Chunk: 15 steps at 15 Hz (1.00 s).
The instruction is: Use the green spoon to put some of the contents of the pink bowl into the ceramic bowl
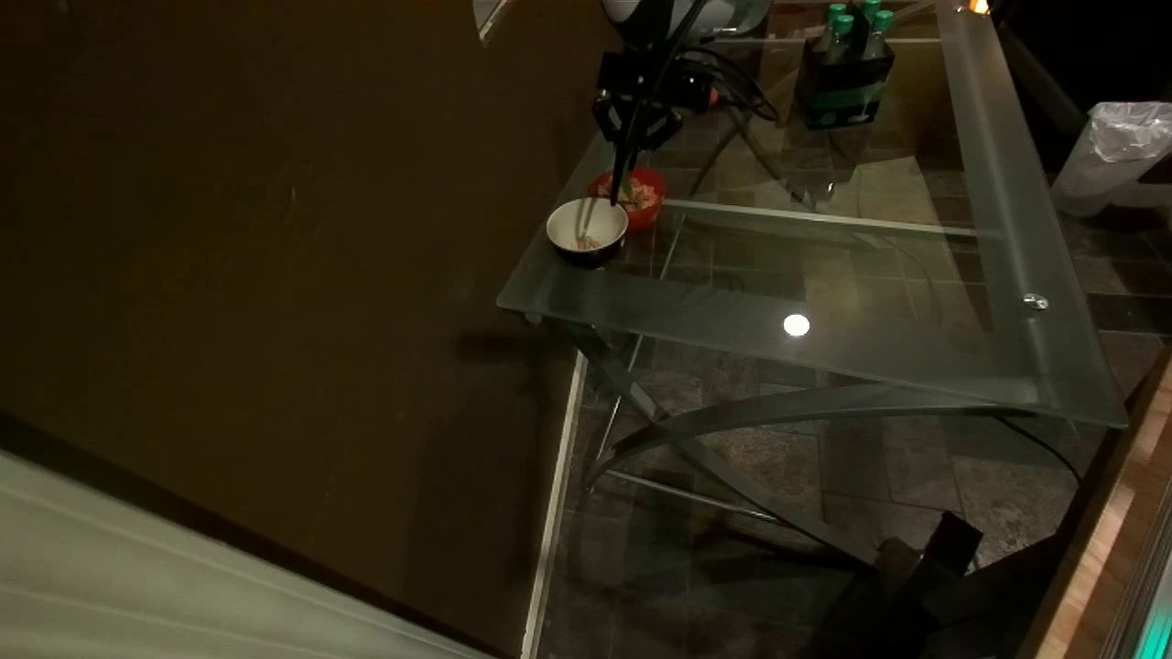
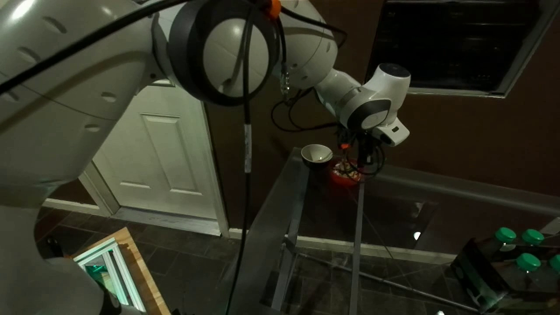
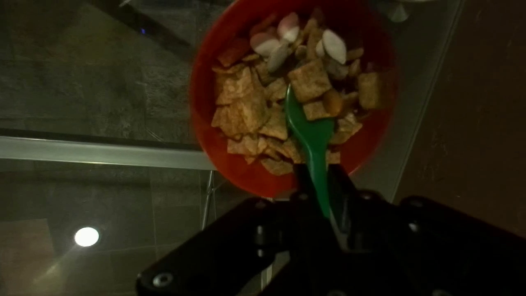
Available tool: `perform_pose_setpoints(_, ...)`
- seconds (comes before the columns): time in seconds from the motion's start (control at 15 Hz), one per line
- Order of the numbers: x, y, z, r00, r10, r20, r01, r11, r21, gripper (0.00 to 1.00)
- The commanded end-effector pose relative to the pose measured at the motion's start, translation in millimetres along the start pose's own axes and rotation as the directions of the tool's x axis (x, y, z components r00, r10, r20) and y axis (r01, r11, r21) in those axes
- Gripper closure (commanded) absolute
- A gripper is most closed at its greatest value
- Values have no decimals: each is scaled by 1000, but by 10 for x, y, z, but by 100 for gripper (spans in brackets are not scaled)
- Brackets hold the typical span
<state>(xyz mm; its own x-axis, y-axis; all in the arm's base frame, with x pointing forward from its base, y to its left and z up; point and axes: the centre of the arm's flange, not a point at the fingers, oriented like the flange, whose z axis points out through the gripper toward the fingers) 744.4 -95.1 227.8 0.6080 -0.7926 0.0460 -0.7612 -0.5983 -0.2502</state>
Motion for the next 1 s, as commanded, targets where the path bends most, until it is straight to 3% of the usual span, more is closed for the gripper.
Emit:
perform_pose_setpoints(0.0,98,20,-17,999,-1,54,-1,999,43,96)
perform_pose_setpoints(0.93,211,225,-76,994,-39,105,28,994,110,96)
